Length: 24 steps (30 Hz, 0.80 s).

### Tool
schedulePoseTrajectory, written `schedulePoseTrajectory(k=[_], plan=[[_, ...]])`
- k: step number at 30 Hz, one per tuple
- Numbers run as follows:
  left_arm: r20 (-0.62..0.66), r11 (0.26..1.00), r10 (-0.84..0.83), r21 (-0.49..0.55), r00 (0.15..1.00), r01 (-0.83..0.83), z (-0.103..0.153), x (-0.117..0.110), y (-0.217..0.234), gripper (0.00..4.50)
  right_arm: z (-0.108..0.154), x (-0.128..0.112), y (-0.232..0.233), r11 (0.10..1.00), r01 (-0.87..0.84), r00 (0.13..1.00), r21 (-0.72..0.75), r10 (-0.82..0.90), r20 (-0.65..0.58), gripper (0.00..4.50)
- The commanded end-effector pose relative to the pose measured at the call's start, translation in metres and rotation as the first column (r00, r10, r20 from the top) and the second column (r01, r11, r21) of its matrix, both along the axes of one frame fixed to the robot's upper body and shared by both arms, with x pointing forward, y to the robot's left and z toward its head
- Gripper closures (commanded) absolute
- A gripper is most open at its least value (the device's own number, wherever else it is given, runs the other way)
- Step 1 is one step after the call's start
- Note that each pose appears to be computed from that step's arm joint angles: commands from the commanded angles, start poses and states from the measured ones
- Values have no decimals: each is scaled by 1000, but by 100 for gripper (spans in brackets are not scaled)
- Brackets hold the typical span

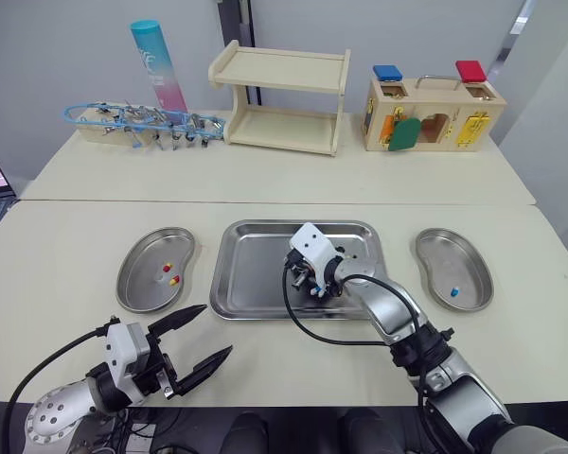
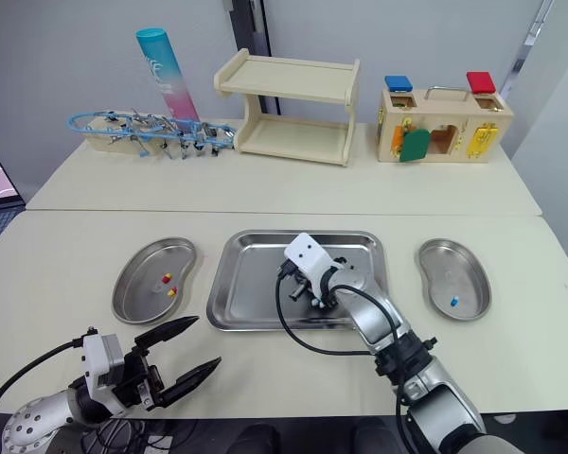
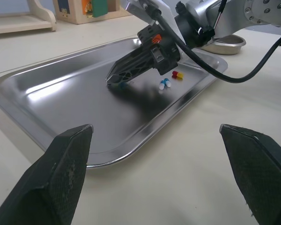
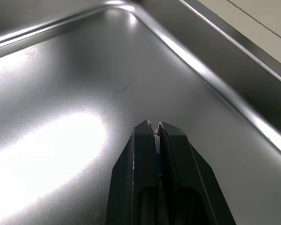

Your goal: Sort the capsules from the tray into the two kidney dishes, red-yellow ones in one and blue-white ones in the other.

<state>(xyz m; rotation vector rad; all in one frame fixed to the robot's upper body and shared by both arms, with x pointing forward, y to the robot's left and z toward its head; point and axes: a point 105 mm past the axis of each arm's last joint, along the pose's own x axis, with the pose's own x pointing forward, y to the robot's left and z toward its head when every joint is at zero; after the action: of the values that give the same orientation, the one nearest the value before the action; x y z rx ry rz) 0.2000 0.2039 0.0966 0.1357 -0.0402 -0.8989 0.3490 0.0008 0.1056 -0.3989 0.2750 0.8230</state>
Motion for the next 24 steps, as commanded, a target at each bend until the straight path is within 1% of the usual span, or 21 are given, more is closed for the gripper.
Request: schedulePoseTrajectory(k=[1,4,8,10,12,16,19,24], plan=[[33,999,-37,1,999,37,10,0,-5,0,36,-6,-5,995,-36,998,89,31,58,447],[27,996,-93,0,995,93,14,0,-12,0,48,-19,-30,993,-54,997,100,49,54,447],[24,988,-153,-3,988,154,17,0,-21,0,57,-33,-64,995,-52,997,91,47,53,447],[22,983,-183,-2,983,183,17,-1,-25,0,61,-39,-77,995,-48,998,87,44,52,447],[20,971,-240,5,971,240,16,-5,-32,0,62,-47,-102,997,-18,999,79,14,47,447],[18,944,-329,19,944,328,16,-10,-41,0,56,-59,-159,995,94,995,11,-95,31,447],[32,930,-367,19,930,366,18,-11,-46,0,53,-62,-202,976,218,976,-24,-218,6,447],[42,914,-405,7,913,405,20,-12,-53,0,38,-66,-235,944,323,943,-63,-327,-59,447]])
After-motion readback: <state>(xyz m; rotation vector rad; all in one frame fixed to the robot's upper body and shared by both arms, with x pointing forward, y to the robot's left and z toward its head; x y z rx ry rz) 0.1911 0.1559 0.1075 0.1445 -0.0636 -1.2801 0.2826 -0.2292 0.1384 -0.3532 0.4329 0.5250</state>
